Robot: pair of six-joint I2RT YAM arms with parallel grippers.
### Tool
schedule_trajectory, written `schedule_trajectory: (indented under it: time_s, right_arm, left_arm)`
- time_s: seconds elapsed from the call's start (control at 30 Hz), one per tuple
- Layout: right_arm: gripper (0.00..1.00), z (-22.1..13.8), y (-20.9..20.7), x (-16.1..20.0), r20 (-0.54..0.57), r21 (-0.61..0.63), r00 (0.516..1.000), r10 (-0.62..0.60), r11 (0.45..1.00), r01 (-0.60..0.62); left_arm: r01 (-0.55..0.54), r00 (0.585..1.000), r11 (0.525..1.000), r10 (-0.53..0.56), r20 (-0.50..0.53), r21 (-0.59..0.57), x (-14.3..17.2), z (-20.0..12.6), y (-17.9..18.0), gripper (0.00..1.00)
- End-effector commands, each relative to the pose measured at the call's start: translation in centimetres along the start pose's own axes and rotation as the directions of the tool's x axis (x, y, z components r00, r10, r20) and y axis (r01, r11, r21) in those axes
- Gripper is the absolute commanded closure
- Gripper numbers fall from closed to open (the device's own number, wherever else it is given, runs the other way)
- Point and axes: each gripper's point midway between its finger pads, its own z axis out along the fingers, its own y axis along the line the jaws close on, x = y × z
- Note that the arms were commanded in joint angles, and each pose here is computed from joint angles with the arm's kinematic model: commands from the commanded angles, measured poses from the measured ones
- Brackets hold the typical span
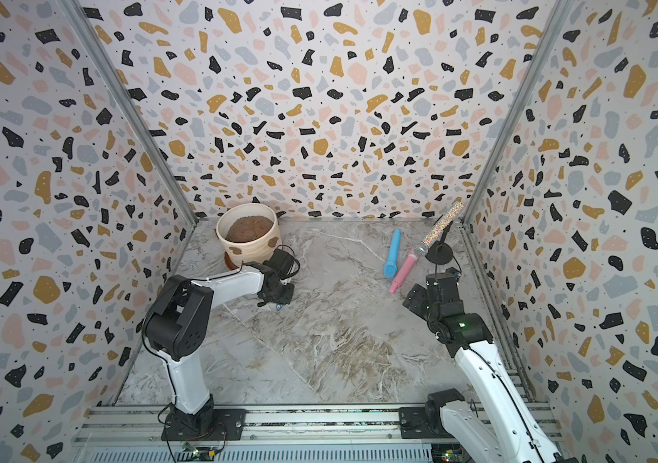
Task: Scrub the dried mud off the ceramic pot
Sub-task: Move the brush to the center of the board.
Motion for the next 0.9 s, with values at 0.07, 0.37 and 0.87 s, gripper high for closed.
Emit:
schedule_trajectory:
  time_s: [0.07, 0.37, 0.87]
  right_arm:
    - [0.21, 1.1, -0.1, 1.2, -0.045, -0.005, 0.999, 0.005, 1.0, -0.005]
    - [0.21, 1.5, -0.9, 1.8, -0.113, 0.076, 0.994, -0.001, 0.997, 0.01]
    - [0.03, 2.1, -1.0, 3.9, -0.345, 0.19, 0.939, 0.014, 0.98, 0.055]
  left_arm:
    - [-0.111, 0.993, 0.993, 0.112, -0.031, 0.029, 2.2, -1.5, -2.8, 0.76]
    - [-0.367, 0.93, 0.922, 0.368, 0.015, 0.121, 5.0, -2.9, -12.9, 0.76]
    - [-0.689, 0.725, 0.688, 0.652, 0.224, 0.229, 5.8, -9.9, -21.2, 0.37]
